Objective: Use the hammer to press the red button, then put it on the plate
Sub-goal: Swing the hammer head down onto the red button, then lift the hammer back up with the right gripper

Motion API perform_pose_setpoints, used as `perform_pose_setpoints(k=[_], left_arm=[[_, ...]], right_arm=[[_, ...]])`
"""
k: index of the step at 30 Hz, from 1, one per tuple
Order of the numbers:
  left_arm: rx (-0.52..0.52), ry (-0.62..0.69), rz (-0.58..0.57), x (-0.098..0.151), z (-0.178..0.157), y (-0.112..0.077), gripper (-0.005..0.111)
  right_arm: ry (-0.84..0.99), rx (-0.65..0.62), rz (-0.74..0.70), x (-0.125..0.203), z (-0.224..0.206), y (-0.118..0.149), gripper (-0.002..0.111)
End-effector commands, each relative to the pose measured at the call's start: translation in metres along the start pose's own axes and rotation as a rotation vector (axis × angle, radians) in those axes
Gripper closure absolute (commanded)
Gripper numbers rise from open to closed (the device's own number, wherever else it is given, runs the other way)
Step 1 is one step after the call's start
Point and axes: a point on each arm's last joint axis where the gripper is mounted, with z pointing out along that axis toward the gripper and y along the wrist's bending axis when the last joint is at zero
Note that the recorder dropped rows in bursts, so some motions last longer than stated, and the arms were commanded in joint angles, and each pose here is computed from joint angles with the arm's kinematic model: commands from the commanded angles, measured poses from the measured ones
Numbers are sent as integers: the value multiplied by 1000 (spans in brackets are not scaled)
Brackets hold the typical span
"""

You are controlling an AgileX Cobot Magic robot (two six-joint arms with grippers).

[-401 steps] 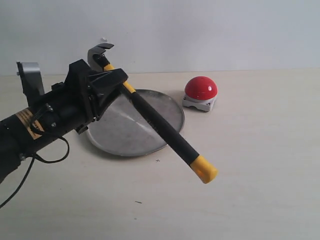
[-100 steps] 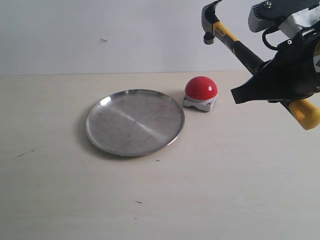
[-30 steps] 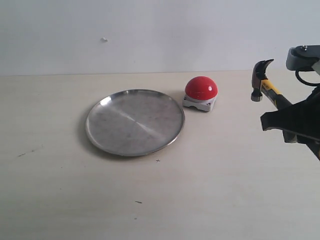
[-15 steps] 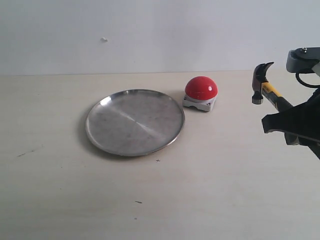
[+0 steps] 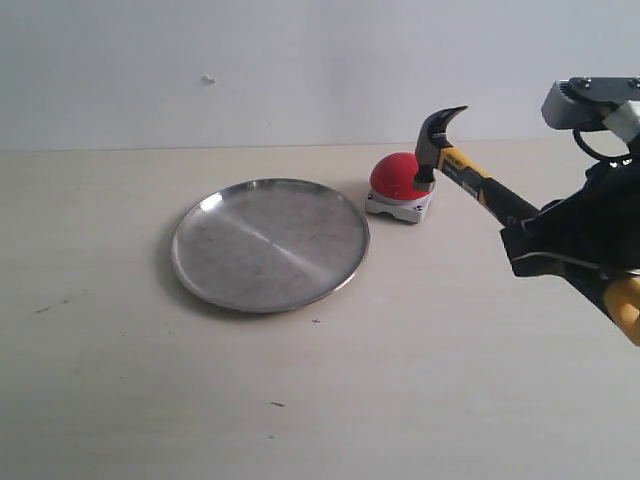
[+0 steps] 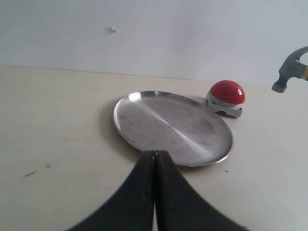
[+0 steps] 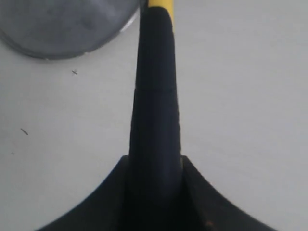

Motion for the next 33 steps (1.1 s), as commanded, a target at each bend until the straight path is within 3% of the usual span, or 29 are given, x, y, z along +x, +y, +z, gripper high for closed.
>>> perform_pose_setpoints(k=[1, 9, 15, 19, 25, 27, 33], left_arm=[[6, 5, 3, 0, 0, 0, 107], [6, 5, 3, 0, 0, 0, 107], [6, 5, 3, 0, 0, 0, 107], [6, 5, 3, 0, 0, 0, 107], [6, 5, 3, 0, 0, 0, 107], [6, 5, 3, 0, 0, 0, 107], [6, 5, 3, 0, 0, 0, 107]], right_arm=[[-152, 21, -3, -17, -7, -7, 108], [-144, 157, 45, -16, -5, -20, 108], [-222, 159, 131, -23, -6, -21, 108], [-216, 182, 95, -22, -7, -22, 108], [-482, 144, 252, -7, -1, -26, 108], [-517, 142, 248, -4, -2, -26, 108], [-417, 165, -9, 2, 2, -23, 108]])
